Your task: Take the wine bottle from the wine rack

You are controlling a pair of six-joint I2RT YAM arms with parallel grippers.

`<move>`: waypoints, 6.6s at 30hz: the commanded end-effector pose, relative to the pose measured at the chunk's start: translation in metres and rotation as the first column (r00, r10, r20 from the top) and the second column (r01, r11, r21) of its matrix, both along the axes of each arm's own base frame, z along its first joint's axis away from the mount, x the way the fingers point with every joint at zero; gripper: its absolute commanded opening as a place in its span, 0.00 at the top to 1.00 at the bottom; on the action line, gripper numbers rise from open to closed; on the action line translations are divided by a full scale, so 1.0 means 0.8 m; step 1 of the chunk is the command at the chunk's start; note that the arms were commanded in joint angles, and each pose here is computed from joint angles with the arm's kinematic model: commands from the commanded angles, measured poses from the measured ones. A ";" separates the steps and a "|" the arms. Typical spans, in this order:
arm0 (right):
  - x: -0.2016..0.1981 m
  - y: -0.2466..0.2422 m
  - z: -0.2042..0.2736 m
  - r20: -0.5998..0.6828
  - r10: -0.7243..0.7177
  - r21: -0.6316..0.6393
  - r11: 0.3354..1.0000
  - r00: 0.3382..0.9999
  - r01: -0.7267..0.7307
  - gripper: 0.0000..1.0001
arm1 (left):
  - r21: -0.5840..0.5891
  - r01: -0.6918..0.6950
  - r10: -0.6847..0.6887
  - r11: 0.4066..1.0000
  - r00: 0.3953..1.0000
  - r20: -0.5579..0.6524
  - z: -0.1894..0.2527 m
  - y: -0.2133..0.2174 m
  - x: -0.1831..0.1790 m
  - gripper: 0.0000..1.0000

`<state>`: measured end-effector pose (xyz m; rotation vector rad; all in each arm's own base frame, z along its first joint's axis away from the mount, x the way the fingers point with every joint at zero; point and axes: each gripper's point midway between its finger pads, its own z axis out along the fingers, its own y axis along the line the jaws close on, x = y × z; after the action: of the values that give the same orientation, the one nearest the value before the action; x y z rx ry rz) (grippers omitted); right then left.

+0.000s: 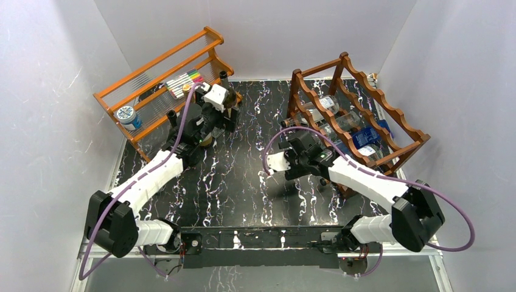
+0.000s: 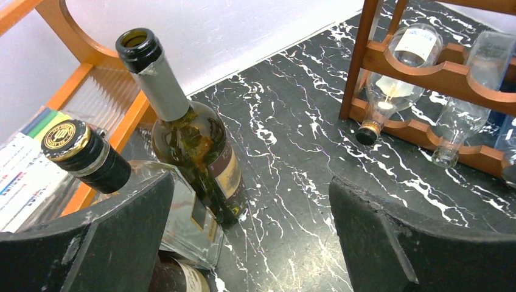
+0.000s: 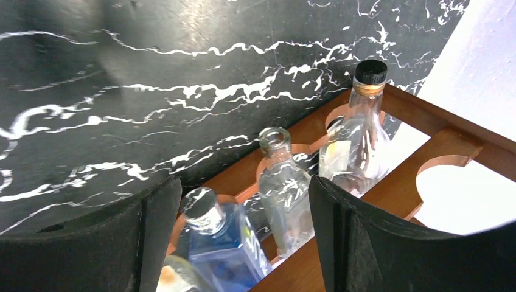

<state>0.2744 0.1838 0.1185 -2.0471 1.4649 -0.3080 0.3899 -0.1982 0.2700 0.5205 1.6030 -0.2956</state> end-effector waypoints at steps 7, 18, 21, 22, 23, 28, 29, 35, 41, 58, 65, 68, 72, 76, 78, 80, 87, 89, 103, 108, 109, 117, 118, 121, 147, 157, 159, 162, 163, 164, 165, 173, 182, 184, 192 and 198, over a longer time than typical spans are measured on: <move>0.081 0.002 -0.009 0.238 0.069 -0.060 0.997 0.969 -0.056 0.20 | 0.067 -0.043 0.035 0.997 0.993 0.111 0.024 0.001 -0.016 0.02; 0.121 -0.013 -0.034 0.251 0.032 -0.115 0.993 0.967 -0.003 0.21 | 0.079 -0.092 0.082 0.993 0.989 0.121 0.023 0.011 -0.012 0.02; 0.125 -0.017 -0.045 0.229 0.026 -0.133 0.991 0.973 0.005 0.21 | 0.085 -0.102 0.091 0.991 0.988 0.124 0.020 0.013 -0.011 0.02; 0.126 -0.019 -0.048 0.228 0.026 -0.134 0.991 0.973 0.005 0.20 | 0.086 -0.105 0.094 0.991 0.988 0.125 0.020 0.013 -0.011 0.02; 0.128 -0.019 -0.049 0.232 0.023 -0.131 0.991 0.972 0.007 0.19 | 0.086 -0.107 0.096 0.990 0.988 0.124 0.020 0.014 -0.010 0.02; 0.142 -0.020 -0.061 0.254 0.008 -0.153 0.988 0.967 0.033 0.18 | 0.084 -0.100 0.090 0.991 0.989 0.117 0.019 0.012 -0.010 0.02; 0.145 -0.022 -0.063 0.261 0.006 -0.161 0.986 0.965 0.037 0.18 | 0.085 -0.098 0.088 0.992 0.989 0.115 0.018 0.011 -0.011 0.02; 0.158 -0.023 -0.071 0.278 -0.001 -0.172 0.984 0.961 0.051 0.20 | 0.091 -0.106 0.095 0.990 0.988 0.119 0.018 0.013 -0.010 0.02; 0.161 -0.028 -0.077 0.272 0.000 -0.201 0.978 0.962 0.057 0.31 | 0.094 -0.111 0.099 0.989 0.988 0.122 0.017 0.014 -0.010 0.02; 0.148 -0.010 -0.066 0.244 0.046 -0.188 0.982 0.969 0.001 0.79 | 0.095 -0.106 0.095 0.990 0.988 0.118 0.014 0.012 -0.010 0.02; 0.138 0.014 -0.016 0.290 0.031 -0.094 0.996 0.957 -0.004 0.98 | 0.100 -0.101 0.089 0.990 0.990 0.114 0.013 0.010 -0.010 0.02; 0.126 0.023 -0.002 0.279 0.031 -0.048 0.999 0.960 -0.019 1.00 | 0.104 -0.102 0.090 0.989 0.989 0.115 0.013 0.011 -0.010 0.02; 0.106 0.040 0.018 0.267 0.037 0.027 0.999 0.963 -0.046 1.00 | 0.109 -0.101 0.089 0.989 0.989 0.115 0.012 0.010 -0.010 0.02; 0.086 0.057 0.035 0.220 0.003 0.140 0.990 0.975 -0.034 1.00 | 0.113 -0.102 0.089 0.988 0.990 0.112 0.010 0.010 -0.009 0.02; 0.074 0.069 0.045 0.194 0.001 0.208 0.977 0.981 -0.042 1.00 | 0.113 -0.100 0.088 0.989 0.990 0.109 0.008 0.010 -0.008 0.02; 0.063 0.081 0.060 0.178 0.005 0.280 0.958 0.984 -0.056 1.00 | 0.114 -0.098 0.086 0.989 0.990 0.107 0.008 0.009 -0.008 0.02; 0.024 0.116 0.106 0.136 0.036 0.426 0.900 0.990 -0.091 1.00 | 0.105 -0.085 0.075 0.991 0.993 0.096 0.007 0.005 -0.009 0.02; 0.013 0.123 0.117 0.141 0.059 0.446 0.888 0.988 -0.116 1.00 | 0.103 -0.081 0.071 0.991 0.993 0.092 0.006 0.004 -0.010 0.02; -0.018 0.164 0.259 0.176 0.031 0.701 0.698 0.984 -0.148 1.00 | 0.082 -0.052 0.044 0.995 0.994 0.101 0.012 0.000 -0.016 0.02; -0.017 0.170 0.281 0.157 -0.002 0.773 0.623 0.988 -0.121 1.00 | 0.056 -0.025 0.019 0.998 0.994 0.109 0.024 -0.004 -0.022 0.02; -0.017 0.172 0.284 0.147 -0.011 0.793 0.599 0.989 -0.111 1.00 | 0.047 -0.016 0.011 0.999 0.994 0.112 0.027 -0.005 -0.025 0.02; 0.006 0.189 0.302 -0.056 -0.119 0.905 0.413 0.991 0.101 1.00 | 0.010 0.013 -0.014 1.000 0.987 0.162 0.050 -0.005 -0.039 0.03; 0.012 0.191 0.300 -0.091 -0.131 0.910 0.392 0.987 0.136 1.00 | 0.006 0.006 -0.007 1.000 0.985 0.173 0.056 -0.002 -0.041 0.03; 0.033 0.189 0.301 -0.179 -0.172 0.922 0.315 0.969 0.227 1.00 | -0.015 -0.043 0.046 0.999 0.976 0.211 0.078 0.015 -0.048 0.04; 0.186 0.267 0.286 -0.407 -0.311 0.881 0.115 0.859 0.459 1.00 | -0.073 -0.259 0.266 0.963 0.875 0.404 0.126 0.091 -0.076 0.06; 0.198 0.284 0.247 -0.391 -0.336 0.862 0.192 0.857 0.469 1.00 | -0.076 -0.271 0.277 0.960 0.869 0.410 0.127 0.095 -0.076 0.06; 0.196 0.286 0.245 -0.399 -0.332 0.856 0.199 0.855 0.476 1.00 | -0.077 -0.273 0.279 0.959 0.868 0.411 0.128 0.095 -0.077 0.06; 0.191 0.287 0.248 -0.401 -0.320 0.857 0.201 0.858 0.475 0.87 | -0.078 -0.276 0.283 0.958 0.866 0.413 0.128 0.096 -0.077 0.06; 0.188 0.287 0.250 -0.401 -0.314 0.858 0.201 0.861 0.473 0.81 | -0.078 -0.275 0.282 0.958 0.866 0.413 0.129 0.096 -0.077 0.06; 0.186 0.287 0.251 -0.400 -0.308 0.859 0.203 0.863 0.471 0.75 | -0.081 -0.275 0.283 0.958 0.864 0.416 0.130 0.097 -0.078 0.06; 0.184 0.287 0.252 -0.399 -0.306 0.859 0.204 0.864 0.469 0.66 | -0.080 -0.274 0.282 0.958 0.865 0.415 0.129 0.097 -0.078 0.06; 0.169 0.282 0.278 -0.391 -0.280 0.870 0.198 0.876 0.452 0.20 | -0.081 -0.283 0.290 0.956 0.862 0.416 0.130 0.099 -0.078 0.06; 0.117 0.229 0.332 -0.281 -0.261 0.888 0.294 0.923 0.354 0.02 | -0.089 -0.277 0.288 0.957 0.864 0.412 0.131 0.098 -0.079 0.05; 0.100 0.207 0.326 -0.206 -0.252 0.873 0.389 0.945 0.294 0.02 | -0.093 -0.275 0.288 0.957 0.865 0.411 0.132 0.098 -0.080 0.05; 0.000 0.103 0.217 -0.084 -0.103 0.565 0.814 0.991 0.133 0.14 | -0.111 -0.273 0.294 0.956 0.869 0.399 0.133 0.098 -0.080 0.05; -0.045 0.021 0.140 -0.046 -0.039 0.278 0.959 0.998 0.050 0.14 | -0.121 -0.279 0.303 0.953 0.868 0.394 0.132 0.099 -0.080 0.04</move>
<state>0.2632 0.2436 0.2746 -1.4927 1.5215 0.0899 0.3327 -0.1235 0.3554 0.3142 1.2880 0.0197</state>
